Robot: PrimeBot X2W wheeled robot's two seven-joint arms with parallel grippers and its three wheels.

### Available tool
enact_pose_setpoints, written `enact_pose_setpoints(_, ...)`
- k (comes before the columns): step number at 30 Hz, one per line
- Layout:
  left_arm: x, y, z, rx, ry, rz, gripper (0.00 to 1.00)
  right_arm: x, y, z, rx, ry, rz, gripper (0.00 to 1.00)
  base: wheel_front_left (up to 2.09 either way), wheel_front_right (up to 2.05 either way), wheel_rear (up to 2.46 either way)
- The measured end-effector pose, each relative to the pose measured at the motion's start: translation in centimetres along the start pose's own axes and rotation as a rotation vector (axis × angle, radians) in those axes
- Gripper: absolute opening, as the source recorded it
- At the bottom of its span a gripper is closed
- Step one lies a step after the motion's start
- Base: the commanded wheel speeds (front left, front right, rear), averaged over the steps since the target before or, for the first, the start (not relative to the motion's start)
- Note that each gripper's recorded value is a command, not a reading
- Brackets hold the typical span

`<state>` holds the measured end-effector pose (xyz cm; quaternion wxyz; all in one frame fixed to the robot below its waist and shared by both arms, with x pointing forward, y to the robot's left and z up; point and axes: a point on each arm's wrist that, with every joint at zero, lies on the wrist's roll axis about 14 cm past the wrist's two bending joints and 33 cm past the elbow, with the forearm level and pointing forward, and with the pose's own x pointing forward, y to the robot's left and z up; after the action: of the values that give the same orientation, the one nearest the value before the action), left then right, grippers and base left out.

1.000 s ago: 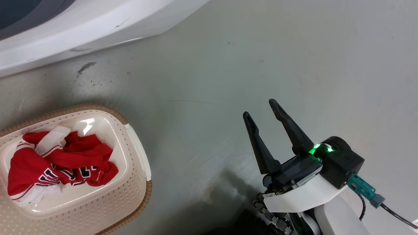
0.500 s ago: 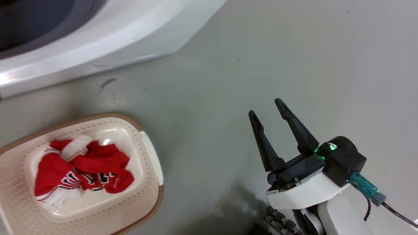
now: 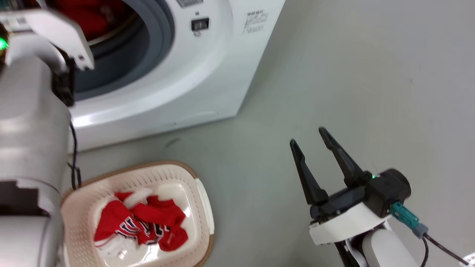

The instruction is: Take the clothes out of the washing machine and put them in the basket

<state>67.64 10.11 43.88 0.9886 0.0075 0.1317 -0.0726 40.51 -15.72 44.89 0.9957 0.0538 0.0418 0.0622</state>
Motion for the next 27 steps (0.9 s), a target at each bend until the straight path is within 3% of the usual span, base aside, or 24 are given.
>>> enact_pose_setpoints(12, -8.7, -0.2, 4.4, -0.075, -0.159, -0.010, 0.00, -3.5, 1.4, 4.1, -0.009, -0.092, 0.016, 1.00, 0.00, 0.00, 0.00)
enact_pose_setpoints(27, -19.4, -0.8, 11.6, -0.077, -0.467, -0.065, 0.00, -6.0, 3.2, 7.8, -0.021, -0.193, 0.057, 1.00, 0.00, 0.00, 0.00)
